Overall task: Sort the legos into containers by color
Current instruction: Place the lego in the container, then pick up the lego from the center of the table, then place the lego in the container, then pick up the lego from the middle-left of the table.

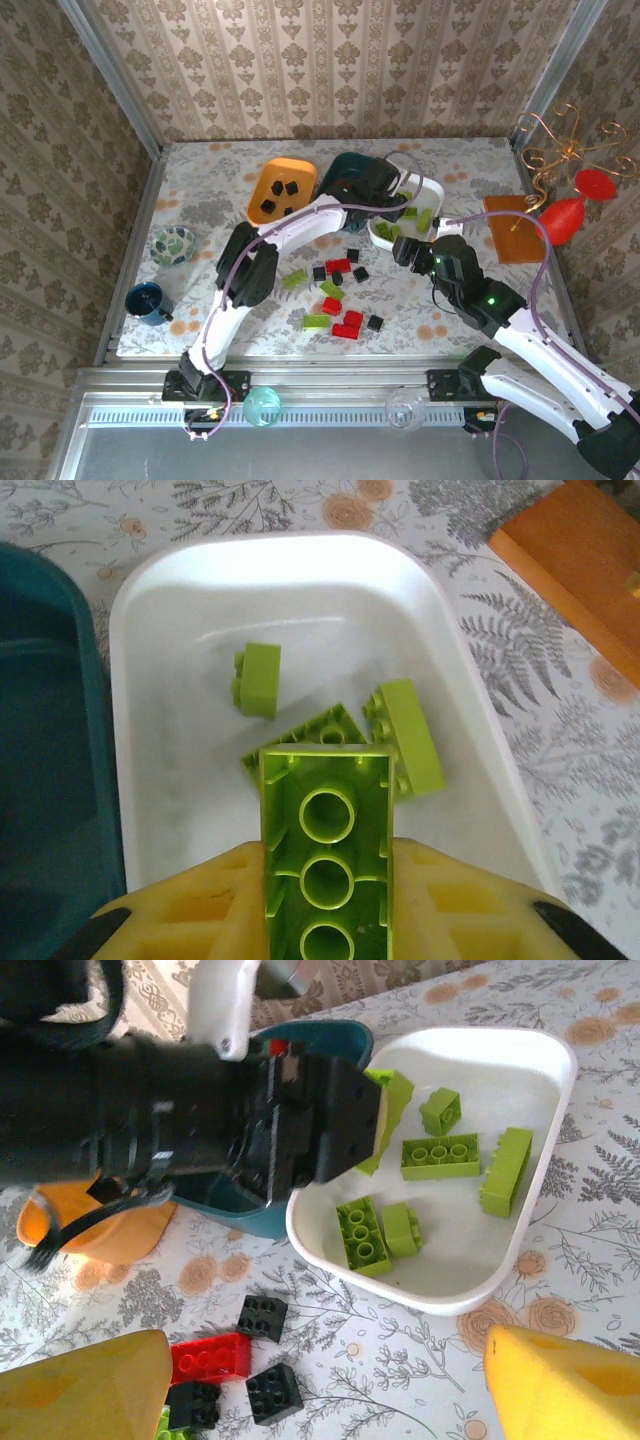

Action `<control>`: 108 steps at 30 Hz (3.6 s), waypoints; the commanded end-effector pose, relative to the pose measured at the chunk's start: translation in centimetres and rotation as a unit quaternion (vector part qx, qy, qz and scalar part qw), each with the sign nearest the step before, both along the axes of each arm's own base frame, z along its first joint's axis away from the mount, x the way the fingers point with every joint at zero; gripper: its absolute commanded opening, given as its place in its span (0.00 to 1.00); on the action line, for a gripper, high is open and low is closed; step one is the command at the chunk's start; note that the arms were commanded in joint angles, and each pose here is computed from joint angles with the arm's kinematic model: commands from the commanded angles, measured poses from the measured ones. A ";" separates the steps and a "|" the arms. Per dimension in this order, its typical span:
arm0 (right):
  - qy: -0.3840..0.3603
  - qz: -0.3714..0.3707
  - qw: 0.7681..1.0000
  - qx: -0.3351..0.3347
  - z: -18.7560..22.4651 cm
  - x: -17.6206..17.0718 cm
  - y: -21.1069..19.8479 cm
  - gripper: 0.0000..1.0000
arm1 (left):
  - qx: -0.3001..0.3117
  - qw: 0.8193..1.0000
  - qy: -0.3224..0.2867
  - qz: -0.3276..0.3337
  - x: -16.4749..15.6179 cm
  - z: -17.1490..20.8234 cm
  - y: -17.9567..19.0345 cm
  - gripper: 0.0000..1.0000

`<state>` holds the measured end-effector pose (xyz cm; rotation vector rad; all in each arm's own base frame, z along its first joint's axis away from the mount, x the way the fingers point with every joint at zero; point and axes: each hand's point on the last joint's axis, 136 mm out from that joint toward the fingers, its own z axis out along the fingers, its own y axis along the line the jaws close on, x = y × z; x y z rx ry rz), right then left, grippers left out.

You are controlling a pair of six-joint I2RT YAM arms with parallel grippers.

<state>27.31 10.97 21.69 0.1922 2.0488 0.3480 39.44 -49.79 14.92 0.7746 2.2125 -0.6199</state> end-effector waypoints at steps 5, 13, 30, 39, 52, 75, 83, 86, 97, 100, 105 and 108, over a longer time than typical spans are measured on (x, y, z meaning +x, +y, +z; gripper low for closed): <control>0.041 0.017 0.999 0.002 -3.0 -0.5 0.6 0.83 | -0.050 0.998 0.023 -0.005 0.9 3.1 -0.5 0.56; 0.117 0.104 0.988 0.003 -7.2 -0.5 4.6 0.83 | -0.122 0.993 -0.004 0.007 -2.2 9.1 3.8 0.75; 0.247 0.168 0.942 -0.155 -17.3 1.6 10.1 0.71 | -0.079 0.988 -0.021 0.133 -14.6 3.8 22.7 1.00; 0.277 0.161 0.927 -0.194 -20.0 2.8 10.7 0.54 | -0.048 0.981 -0.016 0.185 -16.5 1.5 27.8 1.00; 0.168 0.259 0.948 -0.084 -9.5 1.8 15.1 0.31 | -0.023 0.963 -0.024 0.267 -16.5 -0.5 32.4 1.00; 0.081 0.262 0.961 -0.016 -6.4 20.7 30.4 0.52 | -0.052 0.958 0.020 0.281 -18.9 -2.7 33.9 1.00; 0.064 0.265 0.962 -0.020 -4.2 21.1 30.4 0.77 | -0.052 0.962 0.026 0.268 -19.1 -2.8 33.5 1.00; 0.049 0.265 0.963 -0.012 -2.6 19.6 29.2 0.78 | -0.055 0.965 0.025 0.256 -18.9 -2.7 32.8 1.00; 0.046 0.240 0.970 0.016 -2.3 12.2 22.6 0.79 | 0.036 0.976 0.094 0.193 -17.0 -6.1 29.5 0.97; 0.051 0.231 0.971 0.016 -2.7 10.7 21.0 0.79 | 0.061 0.976 0.099 0.183 -16.3 -7.1 28.8 0.93; 0.040 0.213 0.976 0.014 -2.2 9.1 18.7 0.79 | 0.107 0.973 0.108 0.175 -15.3 -8.4 28.3 0.87; 0.032 0.203 0.979 0.007 -1.8 8.6 17.7 0.80 | 0.134 0.969 0.119 0.172 -15.1 -9.4 28.2 0.87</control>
